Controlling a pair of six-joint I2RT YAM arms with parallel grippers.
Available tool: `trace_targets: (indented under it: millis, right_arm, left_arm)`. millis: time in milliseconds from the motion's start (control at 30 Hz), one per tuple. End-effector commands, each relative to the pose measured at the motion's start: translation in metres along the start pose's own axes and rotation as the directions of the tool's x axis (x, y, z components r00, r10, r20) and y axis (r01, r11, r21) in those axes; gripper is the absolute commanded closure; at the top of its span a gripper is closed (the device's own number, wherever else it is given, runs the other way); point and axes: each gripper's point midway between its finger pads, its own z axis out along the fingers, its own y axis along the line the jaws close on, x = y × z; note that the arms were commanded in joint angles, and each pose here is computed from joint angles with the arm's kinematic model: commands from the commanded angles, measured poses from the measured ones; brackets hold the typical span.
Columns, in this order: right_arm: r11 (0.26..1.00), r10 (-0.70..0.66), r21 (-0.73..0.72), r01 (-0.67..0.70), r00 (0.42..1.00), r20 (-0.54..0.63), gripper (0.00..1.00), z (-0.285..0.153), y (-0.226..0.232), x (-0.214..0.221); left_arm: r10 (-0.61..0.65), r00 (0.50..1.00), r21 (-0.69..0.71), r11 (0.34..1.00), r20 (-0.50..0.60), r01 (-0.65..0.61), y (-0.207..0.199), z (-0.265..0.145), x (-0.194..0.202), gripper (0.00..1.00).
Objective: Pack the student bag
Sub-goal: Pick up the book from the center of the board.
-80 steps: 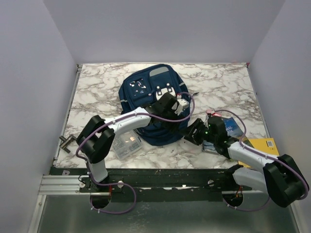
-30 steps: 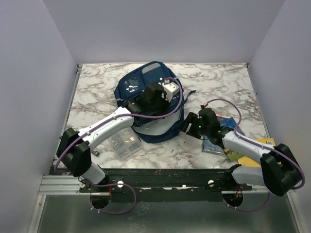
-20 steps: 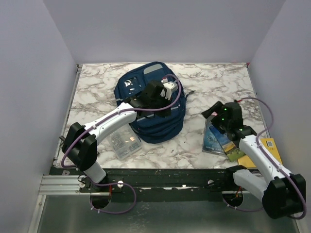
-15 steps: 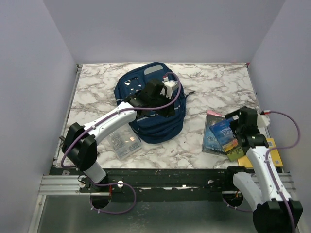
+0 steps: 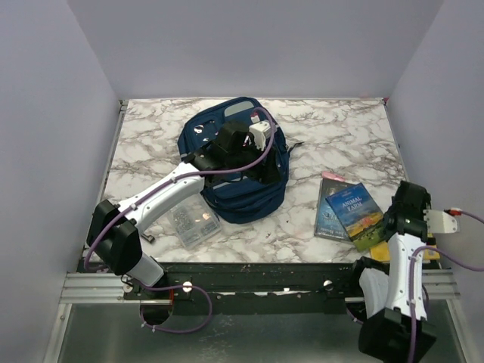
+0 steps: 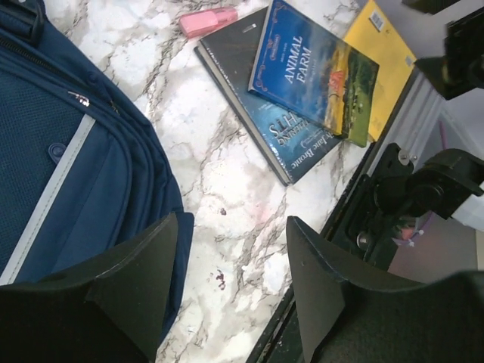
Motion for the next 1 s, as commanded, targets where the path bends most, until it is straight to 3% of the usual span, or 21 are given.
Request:
trace_targets:
  millis: [0,133,433,667,967]
  right_arm:
    - [0.993,0.028,0.116,-0.020,0.997,-0.067,0.00,0.032,-0.036,0.012]
    - [0.989,0.029,0.146,-0.016,0.996,-0.088,0.00,0.044,-0.046,0.024]
    - [0.994,-0.096,-0.083,0.071,0.931,-0.351,0.01,0.046,-0.014,0.081]
    - [0.958,-0.187,-0.281,0.054,0.861,-0.473,0.06,0.025,0.006,0.109]
    - [0.927,-0.229,-0.376,0.001,0.795,-0.562,0.10,0.006,0.019,0.132]
  left_arm:
    - [-0.008,0.999,0.056,0.998,0.041,0.006,-0.015,-0.011,-0.007,0.38]
    - [-0.016,0.998,0.041,0.999,0.060,0.014,-0.015,-0.014,-0.011,0.35]
    - [-0.056,0.989,0.066,0.997,0.138,0.047,-0.033,-0.013,-0.018,0.29]
    - [-0.224,0.970,0.095,0.972,0.091,0.216,-0.054,0.048,0.014,0.28]
    - [-0.412,0.908,-0.070,0.906,0.076,0.417,-0.025,0.124,0.042,0.26]
